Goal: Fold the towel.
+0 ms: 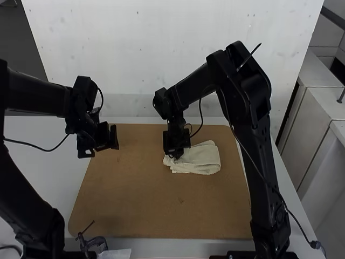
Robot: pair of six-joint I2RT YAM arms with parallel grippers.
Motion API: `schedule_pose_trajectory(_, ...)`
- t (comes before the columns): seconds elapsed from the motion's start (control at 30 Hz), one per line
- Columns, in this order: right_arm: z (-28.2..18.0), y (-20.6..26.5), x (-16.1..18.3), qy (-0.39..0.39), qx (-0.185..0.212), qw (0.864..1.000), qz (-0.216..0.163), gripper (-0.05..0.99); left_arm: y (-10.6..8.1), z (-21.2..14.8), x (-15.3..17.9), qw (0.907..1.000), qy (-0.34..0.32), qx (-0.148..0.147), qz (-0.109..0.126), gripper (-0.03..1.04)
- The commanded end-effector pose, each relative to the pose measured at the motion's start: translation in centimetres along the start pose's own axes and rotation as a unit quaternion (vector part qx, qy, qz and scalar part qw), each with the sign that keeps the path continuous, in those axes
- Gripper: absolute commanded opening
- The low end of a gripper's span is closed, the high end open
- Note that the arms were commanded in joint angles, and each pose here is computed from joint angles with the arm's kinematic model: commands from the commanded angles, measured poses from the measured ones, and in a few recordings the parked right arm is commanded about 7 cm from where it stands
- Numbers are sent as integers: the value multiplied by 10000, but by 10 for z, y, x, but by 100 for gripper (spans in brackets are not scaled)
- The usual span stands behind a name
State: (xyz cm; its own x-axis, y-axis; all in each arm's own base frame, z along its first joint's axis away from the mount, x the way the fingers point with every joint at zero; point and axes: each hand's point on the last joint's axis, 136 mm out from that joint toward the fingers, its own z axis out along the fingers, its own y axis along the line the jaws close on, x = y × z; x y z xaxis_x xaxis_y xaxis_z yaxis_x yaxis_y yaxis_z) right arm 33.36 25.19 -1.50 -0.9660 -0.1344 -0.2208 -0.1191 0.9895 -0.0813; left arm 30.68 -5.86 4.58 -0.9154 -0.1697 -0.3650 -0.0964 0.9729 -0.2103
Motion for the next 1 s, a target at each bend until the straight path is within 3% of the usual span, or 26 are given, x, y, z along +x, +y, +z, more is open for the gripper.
schedule_pose_trajectory(0.0, 0, 12, -4, -51, -64, 10000, -18, 2, 2, -7, -4, 9999, -164, 10, 54, 99)
schedule_pose_trajectory(0.1, -4, 9, -8, -100, -70, 9999, 37, 6, 2, -7, -3, 9999, -156, 7, 53, 99)
schedule_pose_trajectory(0.13, -9, 7, -12, -184, -60, 9998, 66, 21, 2, -7, -3, 9999, -165, 7, 47, 99)
schedule_pose_trajectory(0.2, -22, 1, -21, -332, -98, 9993, 158, 64, 2, -9, -5, 9998, -212, 13, 53, 99)
schedule_pose_trajectory(0.23, -31, -2, -26, -405, -162, 9988, 200, 80, 3, -11, -6, 9997, -244, 20, 36, 99)
schedule_pose_trajectory(0.27, -40, -7, -32, -475, -209, 9983, 270, 86, 2, -14, -9, 9995, -305, 34, 36, 99)
schedule_pose_trajectory(0.53, -131, -55, -64, -1362, -606, 9862, 727, 96, -2, -47, -29, 9957, -909, 158, 79, 99)
schedule_pose_trajectory(0.73, -162, -129, -48, -1905, -427, 9745, 1107, 96, 12, -77, -38, 9906, -1367, 90, 54, 99)
schedule_pose_trajectory(0.97, -196, -211, 0, -3084, -158, 9388, 1525, 96, 17, -114, -29, 9813, -1918, 17, 156, 99)
